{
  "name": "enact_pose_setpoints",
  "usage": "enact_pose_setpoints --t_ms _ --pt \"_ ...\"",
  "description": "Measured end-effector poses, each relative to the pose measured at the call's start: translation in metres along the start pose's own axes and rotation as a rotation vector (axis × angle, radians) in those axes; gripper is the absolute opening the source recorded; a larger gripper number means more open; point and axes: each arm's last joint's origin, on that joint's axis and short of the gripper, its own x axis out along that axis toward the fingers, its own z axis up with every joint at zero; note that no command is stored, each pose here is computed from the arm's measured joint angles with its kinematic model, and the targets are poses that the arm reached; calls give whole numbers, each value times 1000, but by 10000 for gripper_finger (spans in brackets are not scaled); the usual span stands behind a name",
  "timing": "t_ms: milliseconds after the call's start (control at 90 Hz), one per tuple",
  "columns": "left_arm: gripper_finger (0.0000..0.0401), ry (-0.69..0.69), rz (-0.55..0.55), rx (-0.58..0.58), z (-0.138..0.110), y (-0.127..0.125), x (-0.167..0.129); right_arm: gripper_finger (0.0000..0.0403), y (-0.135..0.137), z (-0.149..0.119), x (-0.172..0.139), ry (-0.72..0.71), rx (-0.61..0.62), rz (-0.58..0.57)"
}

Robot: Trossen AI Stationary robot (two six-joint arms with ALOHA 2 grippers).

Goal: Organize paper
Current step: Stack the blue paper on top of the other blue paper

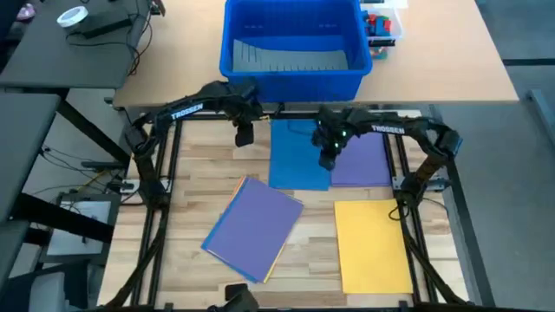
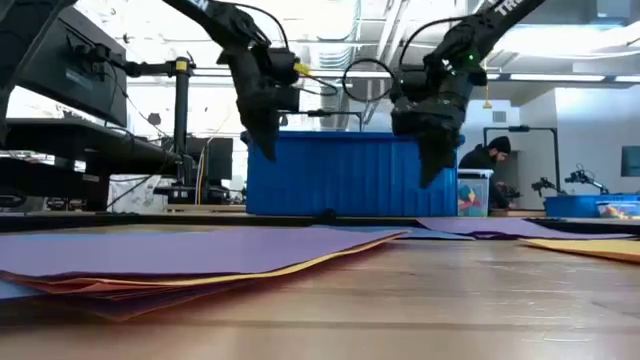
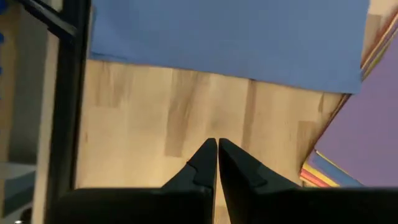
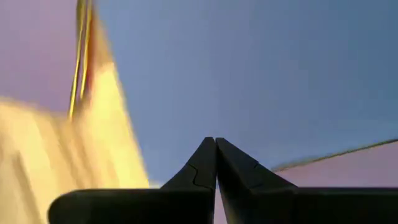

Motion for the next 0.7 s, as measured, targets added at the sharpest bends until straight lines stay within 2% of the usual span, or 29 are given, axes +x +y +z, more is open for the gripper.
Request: enact_pose_setpoints --t_ms 133,256,444,700 --pt "0 -16 10 5 0 -2 -8 0 26 -8 16 76 -130 68" --pt "0 -16 11 4 0 -2 -9 0 43 -11 30 76 -213 83" --pt "0 -3 4 2 -1 -3 -9 0 52 -20 42 97 -143 99" --pt "0 3 0 1 -2 -3 -9 0 57 -35 58 122 -137 104"
